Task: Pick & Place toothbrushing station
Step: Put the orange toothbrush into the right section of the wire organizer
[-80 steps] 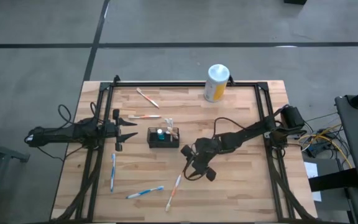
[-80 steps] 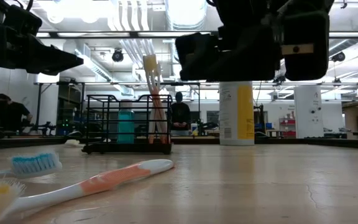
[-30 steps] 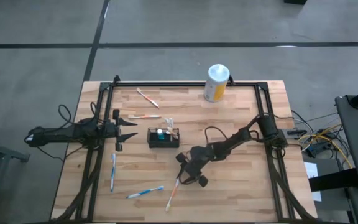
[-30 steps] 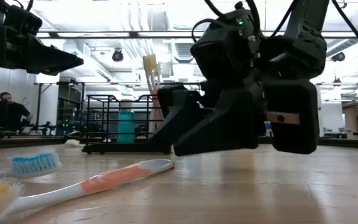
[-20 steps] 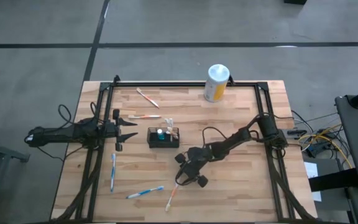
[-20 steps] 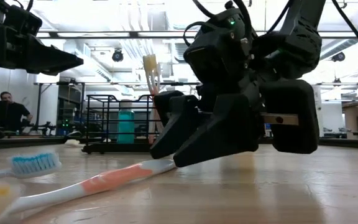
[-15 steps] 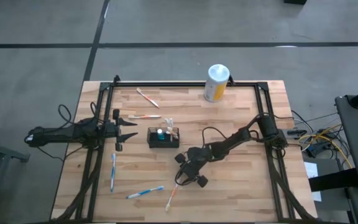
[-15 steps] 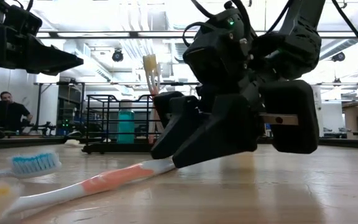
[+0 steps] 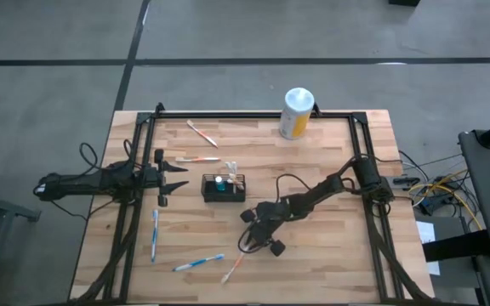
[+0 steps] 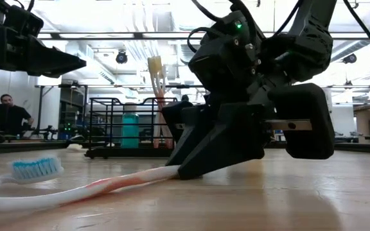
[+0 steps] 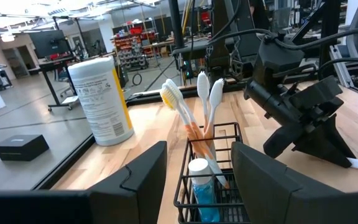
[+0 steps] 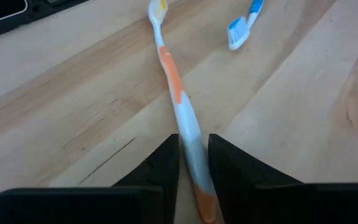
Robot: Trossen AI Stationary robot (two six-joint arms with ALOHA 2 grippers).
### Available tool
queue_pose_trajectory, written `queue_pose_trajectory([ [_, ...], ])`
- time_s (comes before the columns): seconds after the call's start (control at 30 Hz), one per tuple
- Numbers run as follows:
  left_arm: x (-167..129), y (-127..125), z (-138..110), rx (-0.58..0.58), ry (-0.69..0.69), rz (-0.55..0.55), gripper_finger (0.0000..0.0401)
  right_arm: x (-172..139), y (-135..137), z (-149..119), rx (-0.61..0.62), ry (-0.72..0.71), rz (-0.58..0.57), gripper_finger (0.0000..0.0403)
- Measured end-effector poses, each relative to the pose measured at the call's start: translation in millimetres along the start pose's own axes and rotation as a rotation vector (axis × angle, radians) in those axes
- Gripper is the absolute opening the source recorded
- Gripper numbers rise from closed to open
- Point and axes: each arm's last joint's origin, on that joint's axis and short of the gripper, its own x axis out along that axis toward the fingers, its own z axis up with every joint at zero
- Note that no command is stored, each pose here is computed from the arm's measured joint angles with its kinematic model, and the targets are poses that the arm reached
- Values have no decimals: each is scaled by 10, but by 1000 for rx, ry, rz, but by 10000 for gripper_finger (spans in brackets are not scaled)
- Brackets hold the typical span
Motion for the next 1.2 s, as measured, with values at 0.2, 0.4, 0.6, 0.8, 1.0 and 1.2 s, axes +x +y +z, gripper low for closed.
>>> queue_pose_trajectory([
  [0.2,0,0,0,0,0,0,187,-3,0,2,-2,-1,1,39],
  [0.4,0,0,0,0,0,0,186,-4,-1,3,-1,-1,-2,26],
  [0.6,0,0,0,0,0,0,186,-11,-6,19,22,-21,-9,24],
  [0.8,0,0,-1,0,0,0,187,-73,-13,102,57,-63,-22,23],
  [1.0,0,1,0,0,0,1,186,-300,44,164,44,-104,-46,22],
  [1.2,0,0,-1,0,0,1,186,-724,115,228,14,-192,-208,22],
])
